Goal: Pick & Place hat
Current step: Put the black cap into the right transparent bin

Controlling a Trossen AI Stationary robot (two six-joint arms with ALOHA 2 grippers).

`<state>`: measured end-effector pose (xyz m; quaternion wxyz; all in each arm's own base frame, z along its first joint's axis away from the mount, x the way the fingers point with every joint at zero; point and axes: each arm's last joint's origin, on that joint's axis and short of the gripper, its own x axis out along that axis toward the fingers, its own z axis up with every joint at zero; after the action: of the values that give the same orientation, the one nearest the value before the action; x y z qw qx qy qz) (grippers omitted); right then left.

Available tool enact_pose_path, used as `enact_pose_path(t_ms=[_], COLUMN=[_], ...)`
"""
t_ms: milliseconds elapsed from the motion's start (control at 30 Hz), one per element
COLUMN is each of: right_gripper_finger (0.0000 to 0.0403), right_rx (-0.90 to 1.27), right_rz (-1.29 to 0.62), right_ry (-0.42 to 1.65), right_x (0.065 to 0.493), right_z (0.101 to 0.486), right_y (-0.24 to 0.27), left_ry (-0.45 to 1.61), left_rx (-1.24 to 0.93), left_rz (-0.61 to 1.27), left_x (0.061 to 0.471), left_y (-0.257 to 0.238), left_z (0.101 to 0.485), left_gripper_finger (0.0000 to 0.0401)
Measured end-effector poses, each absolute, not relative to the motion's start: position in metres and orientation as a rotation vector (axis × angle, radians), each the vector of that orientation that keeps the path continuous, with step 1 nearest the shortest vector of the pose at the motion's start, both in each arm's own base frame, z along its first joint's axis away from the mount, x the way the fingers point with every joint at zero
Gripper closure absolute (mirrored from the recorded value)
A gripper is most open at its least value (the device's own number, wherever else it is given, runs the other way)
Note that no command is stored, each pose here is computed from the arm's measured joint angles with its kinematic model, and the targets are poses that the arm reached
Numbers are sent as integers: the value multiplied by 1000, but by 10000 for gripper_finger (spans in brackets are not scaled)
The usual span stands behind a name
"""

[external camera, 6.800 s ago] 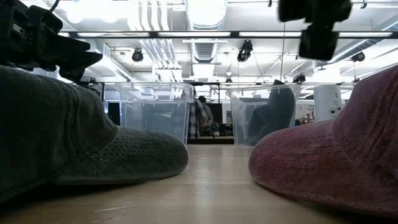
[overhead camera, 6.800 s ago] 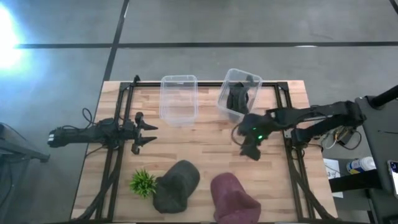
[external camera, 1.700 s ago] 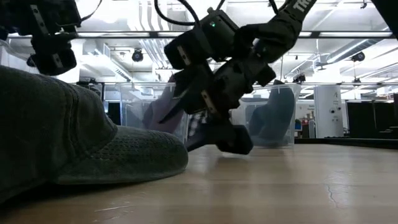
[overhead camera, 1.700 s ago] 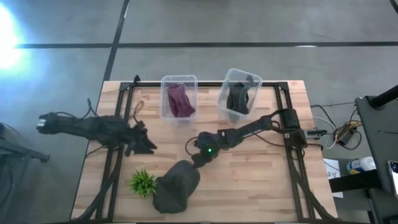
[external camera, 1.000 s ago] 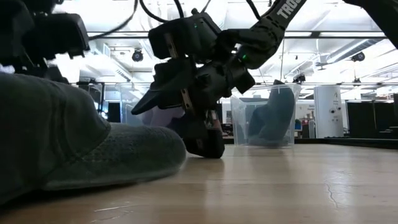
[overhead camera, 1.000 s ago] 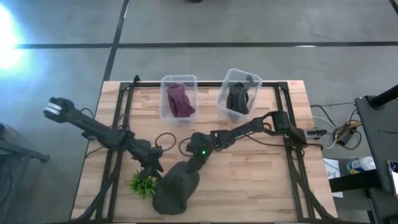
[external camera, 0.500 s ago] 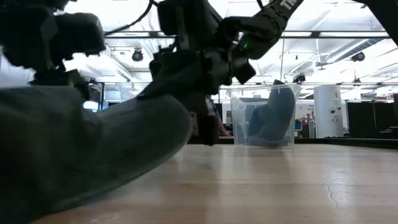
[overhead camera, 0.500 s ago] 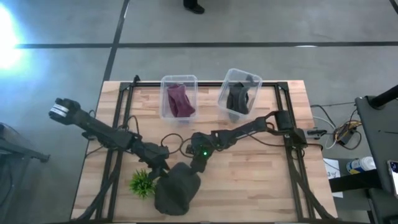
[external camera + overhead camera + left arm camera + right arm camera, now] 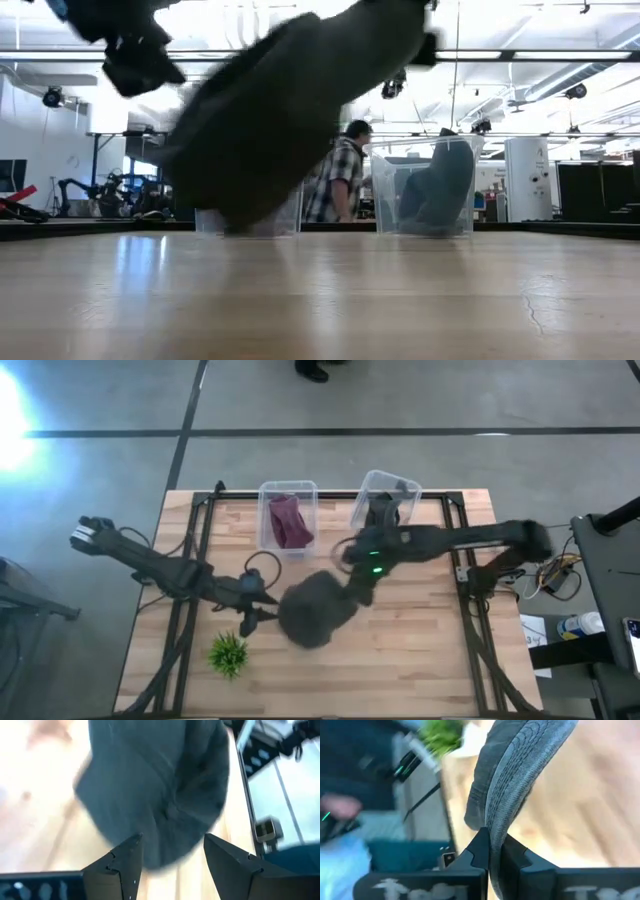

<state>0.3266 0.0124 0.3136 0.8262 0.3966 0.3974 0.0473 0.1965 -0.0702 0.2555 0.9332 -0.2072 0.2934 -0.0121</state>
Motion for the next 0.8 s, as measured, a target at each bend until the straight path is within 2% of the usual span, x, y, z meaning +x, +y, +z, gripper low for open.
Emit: enact_pose_path(t_ms=[167, 267, 400, 500, 600, 700, 800], right_gripper_finger=[391, 391, 391, 391, 391, 391, 391], right_rx=[891, 893, 855, 839, 878, 901, 972], right_rz=[-273, -478, -690, -808, -930, -1032, -1049], right_ry=[712, 545, 295, 168, 137, 222, 359], right_x=[250, 208, 173, 163, 163, 169, 176], right_z=[364, 386, 403, 408, 402, 389, 378], right_y=[10, 8, 2, -3, -11, -20, -30], left_ry=[513, 486, 474, 470, 467, 467, 467], left_rx=[-365, -306, -269, -269, -279, -310, -331], left_rz=[34, 55, 85, 91, 112, 130, 138], left_x=[194, 194, 194, 195, 195, 195, 195], left_y=[-66, -65, -63, -63, -62, -61, -61], left_z=[273, 277, 278, 279, 278, 276, 276], left_gripper_finger=[199, 199, 199, 199, 199, 199, 199])
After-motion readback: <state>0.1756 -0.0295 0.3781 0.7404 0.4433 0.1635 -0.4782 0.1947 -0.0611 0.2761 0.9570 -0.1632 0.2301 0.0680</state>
